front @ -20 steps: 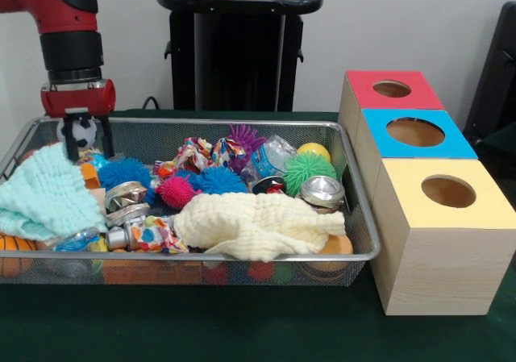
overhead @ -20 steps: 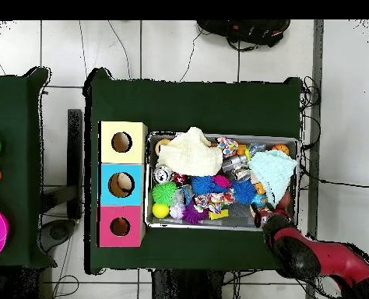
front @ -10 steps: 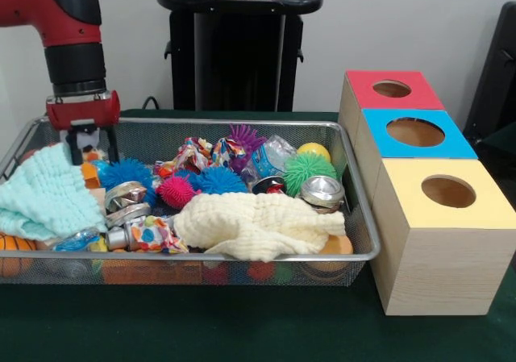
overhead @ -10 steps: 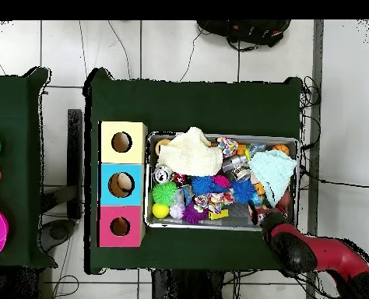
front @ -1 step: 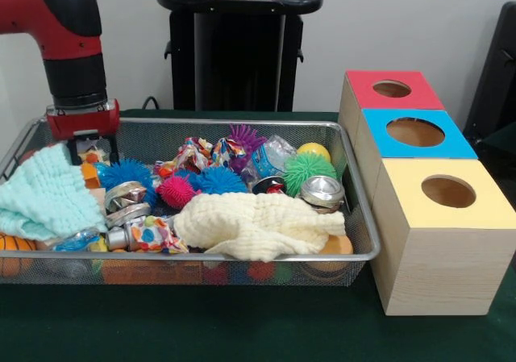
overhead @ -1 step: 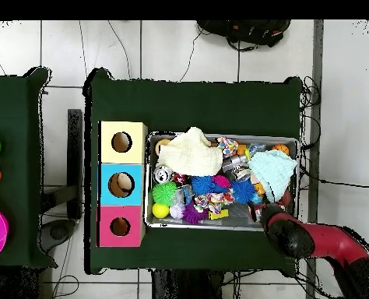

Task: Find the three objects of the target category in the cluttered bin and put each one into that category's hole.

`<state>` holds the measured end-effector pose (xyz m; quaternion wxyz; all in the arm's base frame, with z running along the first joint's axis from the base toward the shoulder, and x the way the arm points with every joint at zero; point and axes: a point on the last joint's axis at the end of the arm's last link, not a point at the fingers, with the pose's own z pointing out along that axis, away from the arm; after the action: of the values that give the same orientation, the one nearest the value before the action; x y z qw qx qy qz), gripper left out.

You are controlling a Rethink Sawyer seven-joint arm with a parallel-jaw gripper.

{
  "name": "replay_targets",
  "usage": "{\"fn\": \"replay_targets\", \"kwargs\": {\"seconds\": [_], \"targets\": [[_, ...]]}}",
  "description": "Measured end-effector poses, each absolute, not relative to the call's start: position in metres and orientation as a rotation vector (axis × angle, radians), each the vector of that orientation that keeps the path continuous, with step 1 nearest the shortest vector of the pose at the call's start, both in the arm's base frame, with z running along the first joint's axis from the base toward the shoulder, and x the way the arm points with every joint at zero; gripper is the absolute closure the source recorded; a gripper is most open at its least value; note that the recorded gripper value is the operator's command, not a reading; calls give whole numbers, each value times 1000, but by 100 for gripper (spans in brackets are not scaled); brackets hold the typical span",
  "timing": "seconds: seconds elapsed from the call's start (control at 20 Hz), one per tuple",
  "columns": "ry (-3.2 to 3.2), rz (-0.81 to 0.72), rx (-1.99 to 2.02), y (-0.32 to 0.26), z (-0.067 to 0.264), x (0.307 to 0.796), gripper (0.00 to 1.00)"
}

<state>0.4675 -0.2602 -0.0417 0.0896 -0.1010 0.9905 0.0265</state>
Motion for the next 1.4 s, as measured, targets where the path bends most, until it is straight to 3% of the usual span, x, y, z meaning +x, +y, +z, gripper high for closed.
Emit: {"fn": "replay_targets", "kwargs": {"seconds": [0.35, 1.4], "targets": [[3243, 28, -413, -254, -39, 495, 0], [3563, 24, -544, -244, -58, 502, 0]]}}
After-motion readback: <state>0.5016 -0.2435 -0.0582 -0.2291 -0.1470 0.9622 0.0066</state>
